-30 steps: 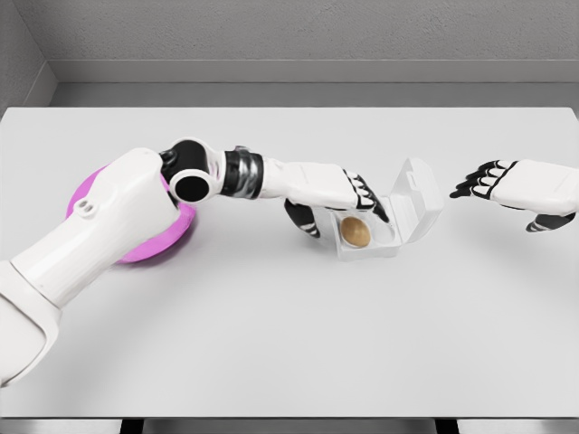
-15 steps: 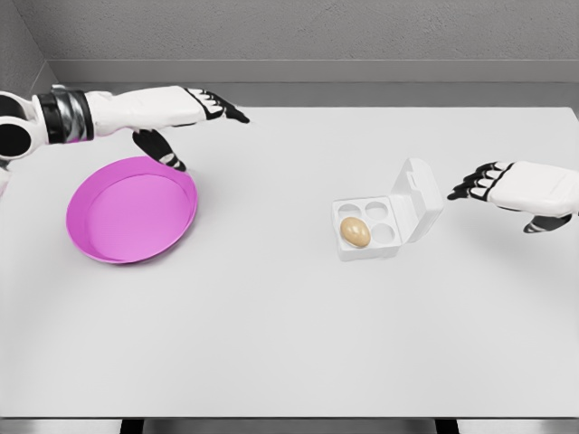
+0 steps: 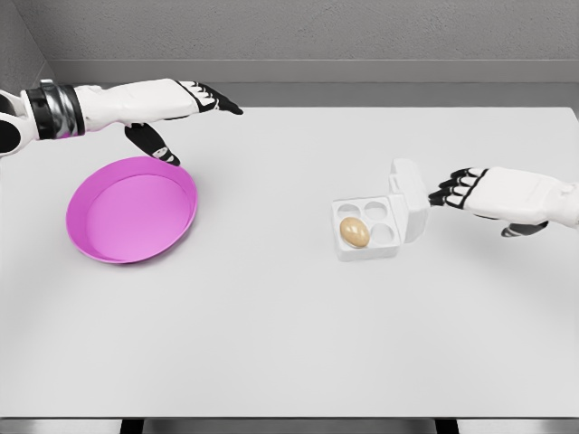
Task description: Pack egg into the box and close the box lid
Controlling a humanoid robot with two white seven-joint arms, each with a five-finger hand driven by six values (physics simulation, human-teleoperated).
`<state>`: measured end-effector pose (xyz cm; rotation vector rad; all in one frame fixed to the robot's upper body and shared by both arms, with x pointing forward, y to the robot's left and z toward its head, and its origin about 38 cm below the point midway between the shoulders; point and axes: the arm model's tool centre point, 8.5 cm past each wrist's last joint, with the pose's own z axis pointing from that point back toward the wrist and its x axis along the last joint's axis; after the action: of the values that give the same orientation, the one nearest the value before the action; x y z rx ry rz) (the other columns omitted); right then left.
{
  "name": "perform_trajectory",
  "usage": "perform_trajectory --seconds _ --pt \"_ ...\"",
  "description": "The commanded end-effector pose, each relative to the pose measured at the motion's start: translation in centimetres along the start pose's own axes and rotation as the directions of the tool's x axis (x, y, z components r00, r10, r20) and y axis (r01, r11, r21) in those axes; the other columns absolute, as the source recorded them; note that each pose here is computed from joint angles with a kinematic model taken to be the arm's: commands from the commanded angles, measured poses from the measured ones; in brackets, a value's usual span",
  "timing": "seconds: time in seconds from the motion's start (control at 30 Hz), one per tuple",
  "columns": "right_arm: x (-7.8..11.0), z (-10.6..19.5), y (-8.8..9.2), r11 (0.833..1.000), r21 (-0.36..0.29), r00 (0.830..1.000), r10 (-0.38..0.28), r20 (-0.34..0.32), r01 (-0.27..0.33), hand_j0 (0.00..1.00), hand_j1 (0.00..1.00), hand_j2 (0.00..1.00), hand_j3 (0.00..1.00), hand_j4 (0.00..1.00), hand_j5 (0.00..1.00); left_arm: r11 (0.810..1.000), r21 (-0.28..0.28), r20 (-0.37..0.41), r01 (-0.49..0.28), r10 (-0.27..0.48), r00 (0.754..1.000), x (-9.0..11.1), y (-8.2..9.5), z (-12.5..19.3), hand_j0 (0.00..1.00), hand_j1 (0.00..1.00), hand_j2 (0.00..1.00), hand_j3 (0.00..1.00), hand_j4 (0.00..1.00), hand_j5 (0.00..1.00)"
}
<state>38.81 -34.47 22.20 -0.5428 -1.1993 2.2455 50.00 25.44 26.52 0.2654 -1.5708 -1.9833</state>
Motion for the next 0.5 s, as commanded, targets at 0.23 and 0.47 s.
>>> perform_trajectory --seconds 0.23,0.47 --pt "2.8 -0.9 -2.2 0.997 -0.062 0.996 0.06 0.071 -0.055 1.0 1.0 1.0 1.0 1.0 1.0 1.0 0.004 -0.001 -0.007 0.007 1.0 -0.1 0.0 0.0 1.0 1.0 1.0 1.0 1.0 1.0" --pt "4.1 -2.6 -1.8 0.997 -0.073 0.992 0.043 0.119 -0.035 1.0 1.0 1.0 1.0 1.0 1.0 1.0 0.007 -0.002 -0.008 0.008 1.0 -0.1 0.1 0.1 1.0 1.0 1.0 1.0 1.0 1.0"
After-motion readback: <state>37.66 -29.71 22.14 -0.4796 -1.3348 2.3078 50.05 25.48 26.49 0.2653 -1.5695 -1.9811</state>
